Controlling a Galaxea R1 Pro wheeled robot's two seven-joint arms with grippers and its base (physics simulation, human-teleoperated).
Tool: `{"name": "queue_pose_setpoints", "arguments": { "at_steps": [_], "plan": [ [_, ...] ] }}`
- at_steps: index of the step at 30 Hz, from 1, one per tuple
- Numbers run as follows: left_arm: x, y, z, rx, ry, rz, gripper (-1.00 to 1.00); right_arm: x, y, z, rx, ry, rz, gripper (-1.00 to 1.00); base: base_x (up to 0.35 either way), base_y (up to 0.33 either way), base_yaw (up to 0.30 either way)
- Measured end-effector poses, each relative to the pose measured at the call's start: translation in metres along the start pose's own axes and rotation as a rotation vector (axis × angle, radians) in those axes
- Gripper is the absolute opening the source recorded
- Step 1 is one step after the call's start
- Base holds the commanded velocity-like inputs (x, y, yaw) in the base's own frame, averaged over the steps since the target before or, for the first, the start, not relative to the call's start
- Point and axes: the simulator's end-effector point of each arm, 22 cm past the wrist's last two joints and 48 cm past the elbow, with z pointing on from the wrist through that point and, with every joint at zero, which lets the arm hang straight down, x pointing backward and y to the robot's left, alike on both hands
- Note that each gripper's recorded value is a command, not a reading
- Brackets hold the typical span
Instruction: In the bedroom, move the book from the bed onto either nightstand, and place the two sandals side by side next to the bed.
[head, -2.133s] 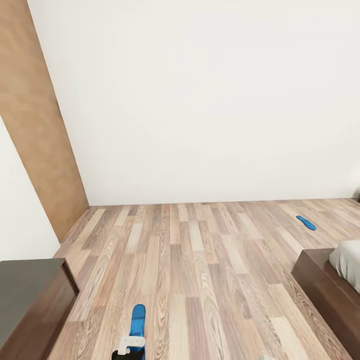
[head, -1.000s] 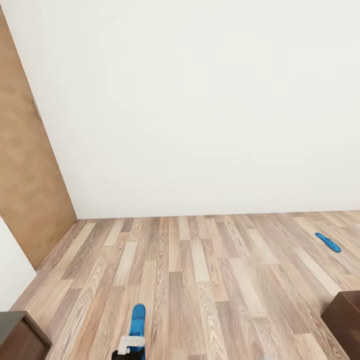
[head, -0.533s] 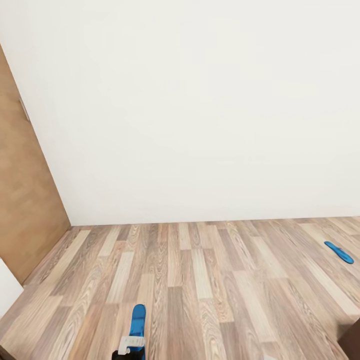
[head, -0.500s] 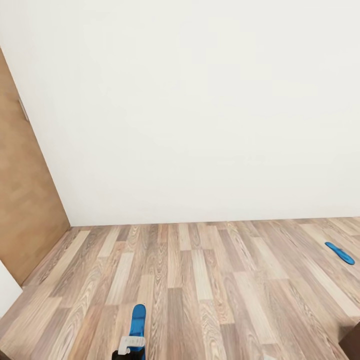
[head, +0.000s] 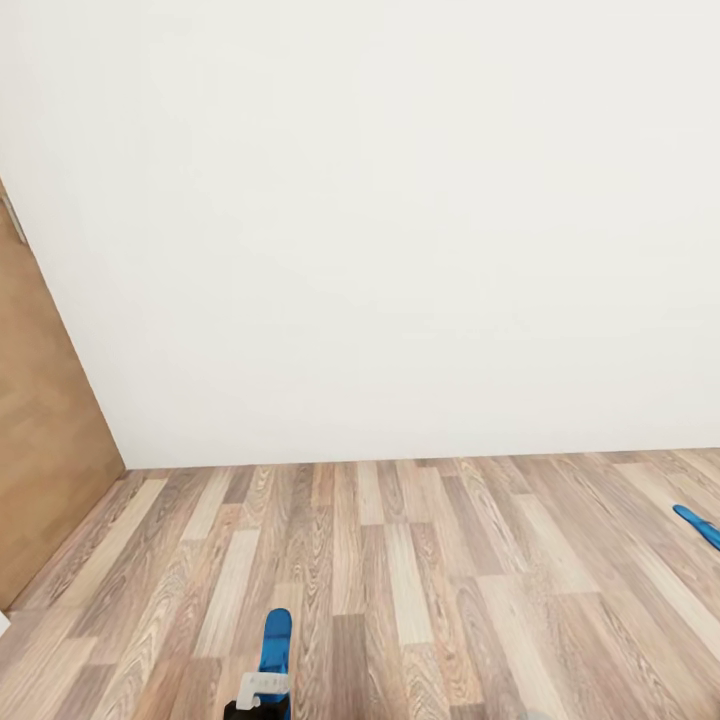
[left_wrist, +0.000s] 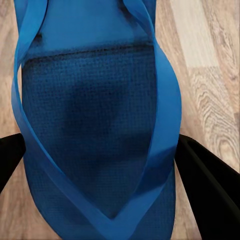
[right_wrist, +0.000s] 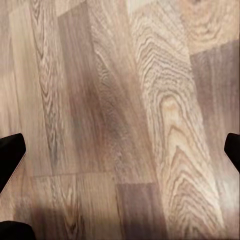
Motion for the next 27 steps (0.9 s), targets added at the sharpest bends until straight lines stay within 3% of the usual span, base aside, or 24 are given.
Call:
{"name": "queue_pose_setpoints", "arguments": {
  "at_steps": [27],
  "plan": [
    [0.0, -0.011, 0.002, 0.013, 0.0, -0.006, -1.0, 0.0, 0.0, 0.0, 0.0, 0.001, 0.0, 1.0, 0.333, 0.0, -0.093]
  ]
}}
